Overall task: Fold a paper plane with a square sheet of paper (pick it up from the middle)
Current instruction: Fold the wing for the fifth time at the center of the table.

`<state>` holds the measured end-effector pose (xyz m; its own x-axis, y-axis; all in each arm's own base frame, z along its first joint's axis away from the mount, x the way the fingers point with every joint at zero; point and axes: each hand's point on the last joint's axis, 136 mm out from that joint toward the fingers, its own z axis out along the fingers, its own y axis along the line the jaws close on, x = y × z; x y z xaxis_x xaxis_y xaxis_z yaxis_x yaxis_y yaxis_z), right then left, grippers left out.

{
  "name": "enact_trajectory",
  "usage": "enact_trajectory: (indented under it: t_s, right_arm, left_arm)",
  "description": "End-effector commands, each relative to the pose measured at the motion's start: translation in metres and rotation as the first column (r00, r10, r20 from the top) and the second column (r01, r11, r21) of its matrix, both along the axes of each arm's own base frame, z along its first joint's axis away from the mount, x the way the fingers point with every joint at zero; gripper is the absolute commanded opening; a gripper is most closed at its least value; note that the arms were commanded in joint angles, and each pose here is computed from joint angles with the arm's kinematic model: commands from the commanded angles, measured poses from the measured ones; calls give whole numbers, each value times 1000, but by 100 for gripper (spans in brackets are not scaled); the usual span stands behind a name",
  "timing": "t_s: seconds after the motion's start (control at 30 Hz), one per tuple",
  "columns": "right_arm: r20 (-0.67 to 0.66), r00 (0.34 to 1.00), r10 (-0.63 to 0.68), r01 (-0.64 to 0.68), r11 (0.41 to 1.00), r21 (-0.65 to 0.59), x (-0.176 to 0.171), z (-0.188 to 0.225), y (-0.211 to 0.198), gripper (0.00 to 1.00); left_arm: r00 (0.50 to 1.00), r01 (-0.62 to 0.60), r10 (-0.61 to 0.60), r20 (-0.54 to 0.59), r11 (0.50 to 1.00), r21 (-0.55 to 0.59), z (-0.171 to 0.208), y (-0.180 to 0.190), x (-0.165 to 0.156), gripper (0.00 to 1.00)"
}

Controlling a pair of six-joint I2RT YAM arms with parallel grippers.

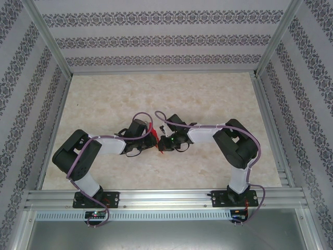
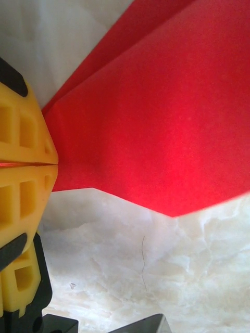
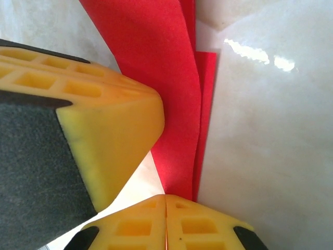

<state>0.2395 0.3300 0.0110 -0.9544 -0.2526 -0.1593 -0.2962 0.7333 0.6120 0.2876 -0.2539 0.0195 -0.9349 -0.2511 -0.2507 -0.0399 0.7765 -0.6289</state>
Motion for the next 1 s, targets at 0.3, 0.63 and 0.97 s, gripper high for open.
enact_trajectory:
  t_s: [0.3, 0.63, 0.97]
  right_arm:
    - [-82, 997, 7, -21, 984, -175, -33, -42, -41, 8]
    - [-91, 996, 2, -18, 984, -175, -33, -45, -41, 8]
    - [-98, 995, 4, -21, 985, -172, -35, -47, -40, 7]
  left_arm:
    - [991, 51, -60, 120, 996, 74, 44, 15, 28, 12]
    - [995, 25, -34, 95, 995, 97, 29, 30, 37, 11]
    - [996, 19, -26, 88, 997, 80, 19, 36, 47, 11]
